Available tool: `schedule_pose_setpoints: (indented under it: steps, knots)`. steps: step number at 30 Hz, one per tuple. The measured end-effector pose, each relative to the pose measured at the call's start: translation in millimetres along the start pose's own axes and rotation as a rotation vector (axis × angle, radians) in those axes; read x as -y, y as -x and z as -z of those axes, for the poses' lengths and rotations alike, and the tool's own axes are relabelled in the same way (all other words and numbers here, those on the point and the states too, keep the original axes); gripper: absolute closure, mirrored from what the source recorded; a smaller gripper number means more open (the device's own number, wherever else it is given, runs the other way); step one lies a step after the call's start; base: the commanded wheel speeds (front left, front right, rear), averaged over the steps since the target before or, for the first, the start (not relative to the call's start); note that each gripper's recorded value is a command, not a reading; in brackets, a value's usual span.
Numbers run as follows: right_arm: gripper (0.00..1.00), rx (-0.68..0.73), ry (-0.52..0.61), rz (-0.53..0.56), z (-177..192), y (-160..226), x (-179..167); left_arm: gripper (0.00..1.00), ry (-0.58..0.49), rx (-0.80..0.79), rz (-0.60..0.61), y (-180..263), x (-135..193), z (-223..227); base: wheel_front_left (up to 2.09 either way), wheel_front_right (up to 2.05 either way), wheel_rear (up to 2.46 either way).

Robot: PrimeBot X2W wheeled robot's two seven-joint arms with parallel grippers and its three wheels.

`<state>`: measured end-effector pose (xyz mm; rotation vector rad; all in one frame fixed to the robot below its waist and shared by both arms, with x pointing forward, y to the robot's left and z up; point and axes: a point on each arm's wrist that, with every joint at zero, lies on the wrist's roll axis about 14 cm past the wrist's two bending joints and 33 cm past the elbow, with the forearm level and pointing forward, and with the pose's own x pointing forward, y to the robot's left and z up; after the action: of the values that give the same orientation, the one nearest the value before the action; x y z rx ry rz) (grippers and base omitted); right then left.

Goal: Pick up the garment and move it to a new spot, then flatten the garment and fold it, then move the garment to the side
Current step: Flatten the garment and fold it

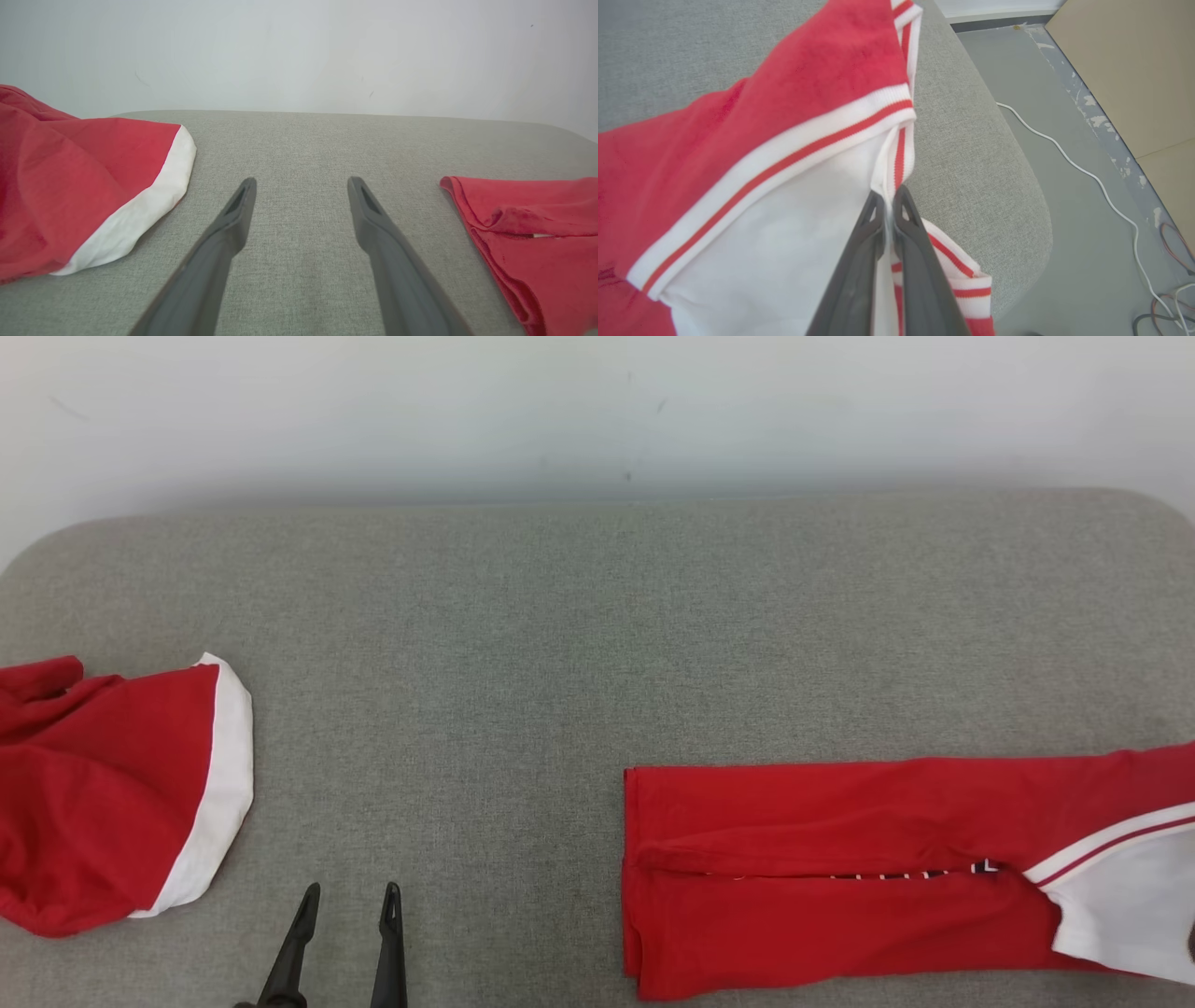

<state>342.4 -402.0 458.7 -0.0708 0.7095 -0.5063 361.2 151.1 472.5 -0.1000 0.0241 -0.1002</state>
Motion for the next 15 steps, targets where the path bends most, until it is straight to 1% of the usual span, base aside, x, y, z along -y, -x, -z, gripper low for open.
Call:
schedule_pose_setpoints:
  steps: [2,3,4,10,12,13,15]
  knots:
    - [1.00,0.001,0.028,-0.028,2,7,-10,0.00,0.003,0.001,0.004,1,2,0,0.00,0.00,0.00]
    - [1.00,-0.001,0.051,-0.101,4,15,-35,0.00,0.006,0.002,0.006,1,2,-1,0.00,0.00,0.00]
    - [1.00,0.003,0.061,-0.144,4,21,-49,0.00,0.006,0.003,0.007,1,3,-1,0.00,0.00,0.00]
    - [1.00,0.065,0.187,-0.364,-6,54,-129,0.00,0.008,0.004,0.012,2,4,-1,0.00,0.00,0.00]
    - [1.00,0.072,0.228,-0.434,-5,63,-154,0.00,0.009,0.003,0.013,2,5,-1,0.00,0.00,0.00]
    - [1.00,0.072,0.228,-0.434,-5,63,-154,0.00,0.009,0.003,0.013,2,5,-1,0.00,0.00,0.00]
    - [1.00,0.078,0.270,-0.504,-3,71,-179,0.00,0.010,0.004,0.011,2,4,-1,0.00,0.00,0.00]
